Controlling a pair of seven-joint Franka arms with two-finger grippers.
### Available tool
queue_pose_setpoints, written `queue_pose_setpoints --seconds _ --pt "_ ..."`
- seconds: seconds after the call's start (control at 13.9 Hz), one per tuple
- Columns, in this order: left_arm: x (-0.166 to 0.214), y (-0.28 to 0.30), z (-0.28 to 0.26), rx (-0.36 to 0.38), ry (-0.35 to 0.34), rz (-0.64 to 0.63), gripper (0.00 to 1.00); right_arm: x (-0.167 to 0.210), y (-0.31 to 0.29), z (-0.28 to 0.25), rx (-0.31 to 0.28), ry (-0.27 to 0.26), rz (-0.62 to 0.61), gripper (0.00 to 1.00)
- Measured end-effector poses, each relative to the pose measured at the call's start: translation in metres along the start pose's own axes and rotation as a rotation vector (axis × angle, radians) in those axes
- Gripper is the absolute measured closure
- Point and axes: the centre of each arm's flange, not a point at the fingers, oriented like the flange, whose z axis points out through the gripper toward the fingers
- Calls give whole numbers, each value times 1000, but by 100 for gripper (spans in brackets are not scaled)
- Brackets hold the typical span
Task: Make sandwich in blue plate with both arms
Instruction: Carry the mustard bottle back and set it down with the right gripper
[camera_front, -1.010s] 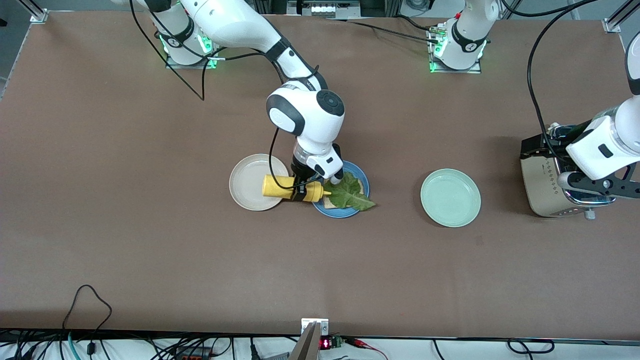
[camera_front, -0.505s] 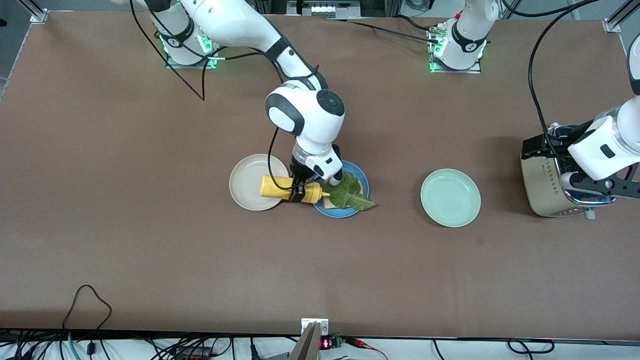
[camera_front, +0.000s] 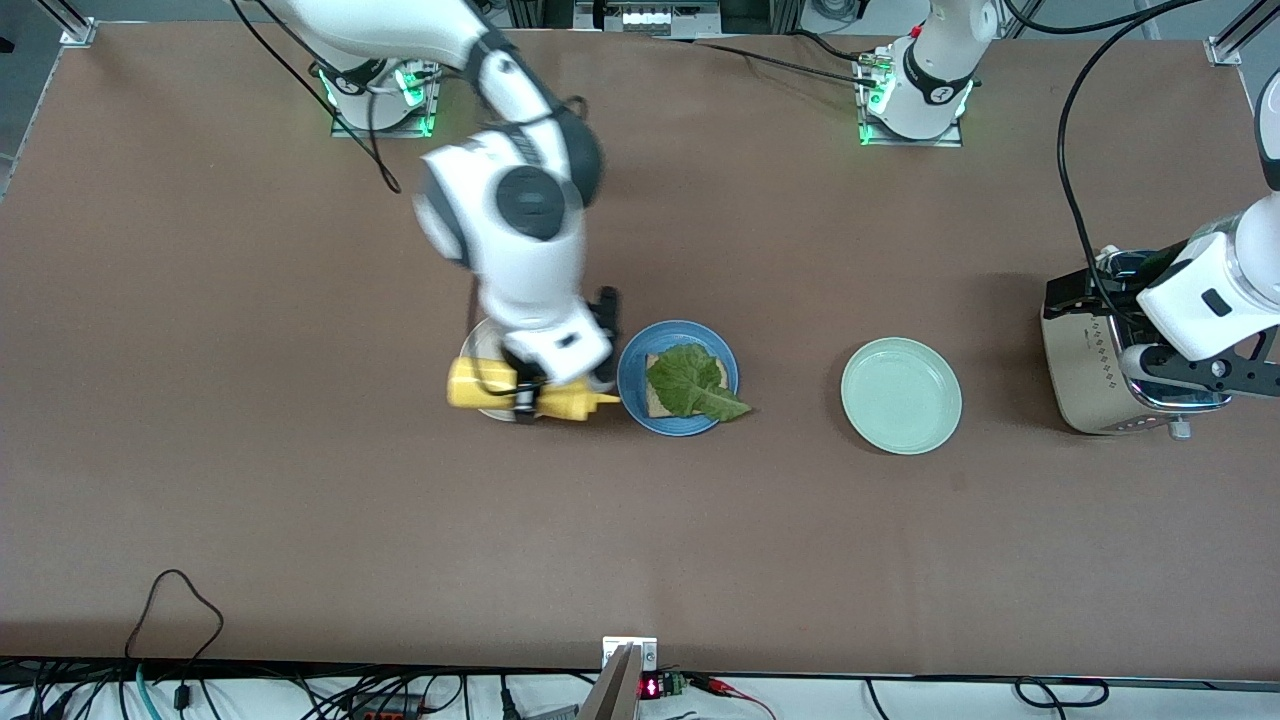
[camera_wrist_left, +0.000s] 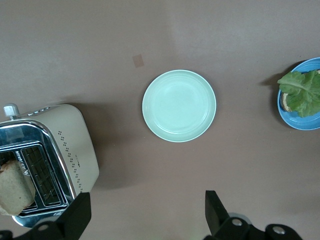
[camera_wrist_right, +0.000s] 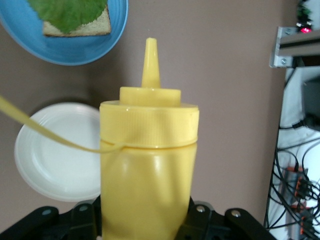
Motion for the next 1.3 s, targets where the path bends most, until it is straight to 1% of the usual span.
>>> queue_pose_setpoints --seconds 0.22,0.36,0.5,0.72,0.87,0.94,1.01,1.15,1.3 --pt "0 0 1 0 -4 -13 0 -102 38 -38 121 185 8 49" --pt "0 0 2 0 -11 -86 0 -165 55 -43 180 315 17 49" --pt "1 -2 6 -1 -22 -156 0 -224 65 -32 225 456 24 49" --pt "7 -20 22 2 -52 -198 0 -310 68 5 280 693 27 49" --pt "8 -58 40 15 -84 -249 0 -365 60 41 294 849 38 49" --pt "7 -79 51 43 -104 -260 0 -386 52 61 305 929 46 49" --pt "6 -100 61 84 -115 -253 0 -404 43 84 319 1011 57 49" --pt "7 -133 81 160 -107 -202 0 -433 26 131 334 1151 65 49" --pt "2 -174 97 174 -87 -136 0 -455 12 177 335 1262 65 49"
